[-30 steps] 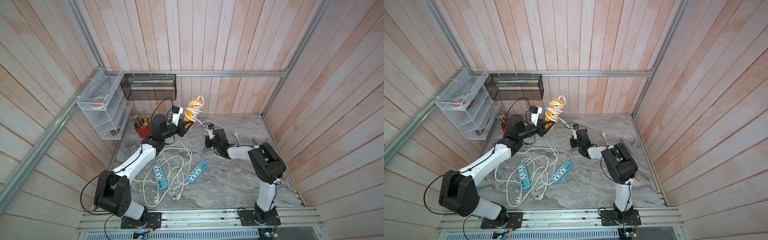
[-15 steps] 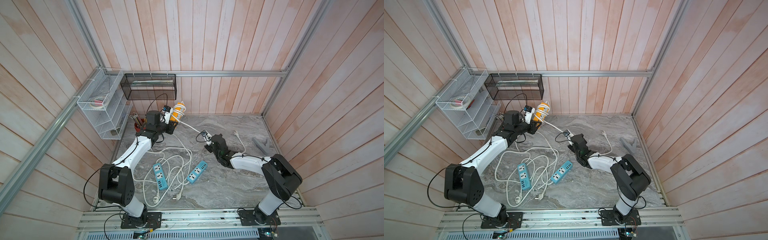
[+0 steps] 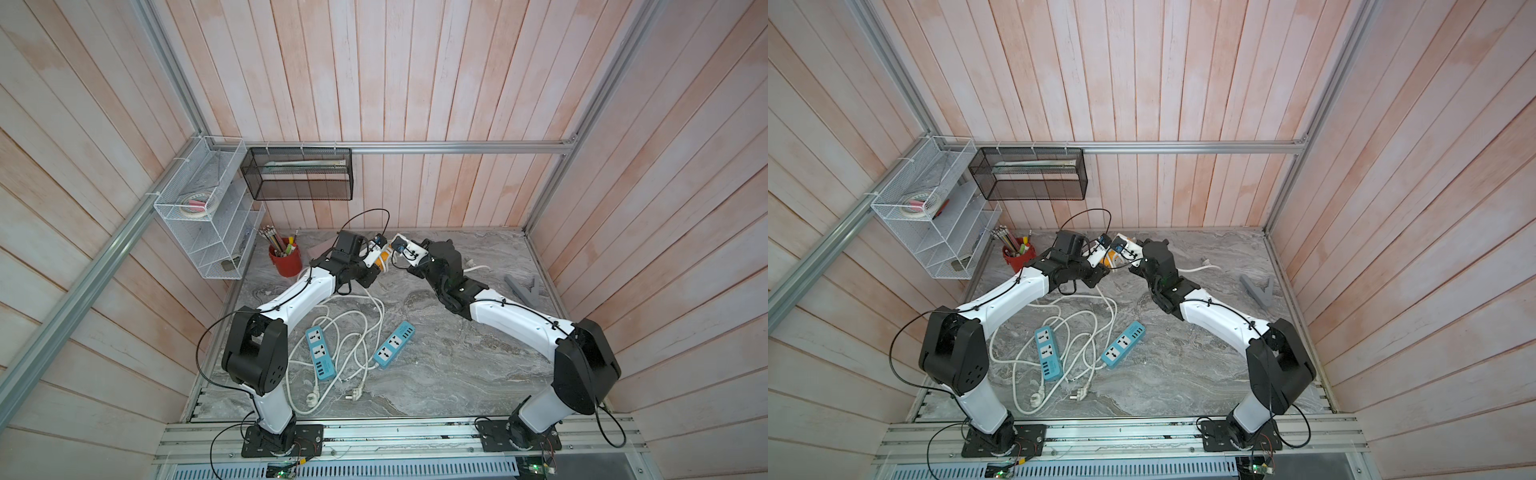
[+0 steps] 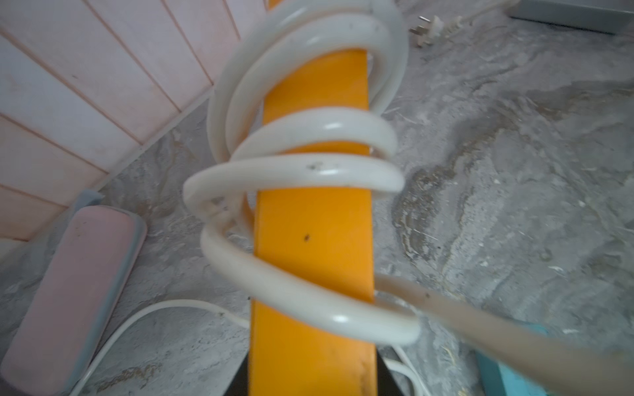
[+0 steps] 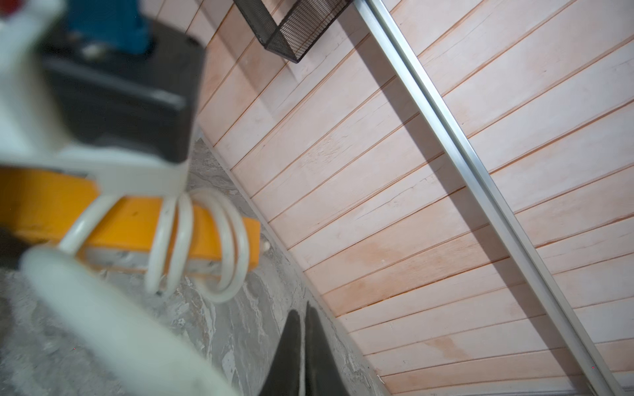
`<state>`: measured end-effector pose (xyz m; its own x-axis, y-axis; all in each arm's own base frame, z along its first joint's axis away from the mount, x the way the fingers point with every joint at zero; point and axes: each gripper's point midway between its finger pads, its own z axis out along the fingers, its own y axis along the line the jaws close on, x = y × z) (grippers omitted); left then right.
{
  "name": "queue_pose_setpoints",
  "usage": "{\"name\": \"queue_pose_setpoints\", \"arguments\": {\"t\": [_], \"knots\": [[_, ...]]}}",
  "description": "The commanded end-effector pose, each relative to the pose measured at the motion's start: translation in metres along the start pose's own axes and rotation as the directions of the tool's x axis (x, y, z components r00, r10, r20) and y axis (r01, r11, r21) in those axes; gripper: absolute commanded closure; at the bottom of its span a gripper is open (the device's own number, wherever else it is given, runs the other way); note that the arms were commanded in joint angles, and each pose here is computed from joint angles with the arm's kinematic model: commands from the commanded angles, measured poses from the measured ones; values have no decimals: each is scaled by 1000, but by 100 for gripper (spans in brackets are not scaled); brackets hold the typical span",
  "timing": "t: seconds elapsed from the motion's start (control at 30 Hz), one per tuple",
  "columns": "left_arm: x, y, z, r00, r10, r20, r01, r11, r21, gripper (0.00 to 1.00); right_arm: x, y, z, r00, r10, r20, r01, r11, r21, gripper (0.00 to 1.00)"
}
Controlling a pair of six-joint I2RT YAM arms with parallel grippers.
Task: Wrap the cord around the power strip
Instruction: Wrap the power cord around the power strip.
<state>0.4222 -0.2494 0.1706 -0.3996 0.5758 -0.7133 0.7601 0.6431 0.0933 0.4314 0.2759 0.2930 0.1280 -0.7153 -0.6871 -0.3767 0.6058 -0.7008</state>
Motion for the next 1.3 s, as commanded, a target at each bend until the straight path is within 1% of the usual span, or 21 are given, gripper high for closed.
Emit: {"name": "queue_pose_setpoints", "arguments": {"t": [0.0, 0.03, 0.1, 0.13, 0.17, 0.23, 0.3, 0.33, 0.37, 0.43, 0.47, 0.5, 0.57, 0.63, 0.7, 0.8, 0.87, 1.0, 1.07, 1.13, 1.27], "knots": [[12, -52, -4, 994, 109, -29, -101, 972, 212, 100, -28, -37, 2, 994, 55, 99, -54, 998, -12, 100], [15, -70, -7, 990, 139, -24, -127, 952, 280, 100, -30, -40, 5, 993, 57, 106, -54, 998, -26, 100], [22, -117, -19, 972, 236, 18, -220, 874, 432, 100, -32, -49, 13, 990, 71, 122, -66, 997, -48, 100], [23, -135, -26, 965, 260, 43, -247, 835, 491, 100, -32, -52, 17, 987, 85, 133, -76, 994, -75, 100], [23, -152, -34, 961, 266, 72, -261, 794, 549, 100, -30, -55, 22, 984, 114, 138, -98, 988, -116, 100], [14, -168, -46, 965, 237, 110, -254, 748, 614, 100, -24, -56, 32, 973, 183, 139, -150, 964, -219, 100], [4, -180, -63, 967, 201, 158, -254, 697, 671, 100, -18, -47, 40, 957, 256, 134, -197, 917, -346, 100], [-2, -183, -71, 964, 191, 187, -267, 679, 684, 100, -15, -40, 44, 949, 288, 127, -217, 891, -398, 100], [-9, -187, -80, 960, 175, 220, -280, 658, 699, 100, -11, -31, 46, 943, 314, 110, -232, 858, -458, 100], [-23, -194, -99, 945, 150, 291, -319, 621, 716, 100, -1, -17, 55, 929, 363, 69, -275, 804, -527, 100], [-30, -196, -109, 934, 138, 328, -342, 606, 718, 100, 4, -10, 58, 918, 394, 52, -301, 775, -556, 96], [-36, -197, -116, 924, 130, 361, -363, 601, 712, 100, 10, -3, 60, 902, 431, 32, -332, 739, -587, 92], [-47, -194, -125, 904, 118, 412, -392, 615, 684, 100, 21, 6, 66, 859, 512, -9, -407, 672, -618, 83], [-57, -187, -132, 885, 93, 457, -405, 638, 655, 100, 32, 18, 69, 816, 577, -42, -467, 614, -636, 71], [-66, -175, -138, 869, 49, 493, -396, 668, 630, 100, 44, 28, 73, 781, 620, -73, -521, 583, -623, 60], [-74, -161, -144, 844, 20, 536, -389, 712, 585, 100, 59, 34, 74, 744, 662, -90, -579, 571, -582, 49], [-77, -153, -145, 833, 4, 553, -376, 737, 562, 100, 69, 40, 71, 730, 675, -110, -602, 557, -572, 43], [-85, -142, -151, 812, -16, 583, -354, 780, 515, 100, 92, 51, 69, 725, 672, -152, -634, 565, -529, 36], [-88, -141, -155, 801, -23, 598, -356, 785, 507, 100, 105, 56, 72, 726, 666, -170, -648, 580, -494, 36], [-91, -136, -155, 796, -38, 604, -336, 803, 493, 100, 117, 61, 74, 735, 655, -175, -648, 601, -468, 35], [-95, -126, -151, 797, -58, 601, -292, 834, 468, 100, 147, 72, 83, 739, 639, -214, -664, 637, -393, 35]]}}
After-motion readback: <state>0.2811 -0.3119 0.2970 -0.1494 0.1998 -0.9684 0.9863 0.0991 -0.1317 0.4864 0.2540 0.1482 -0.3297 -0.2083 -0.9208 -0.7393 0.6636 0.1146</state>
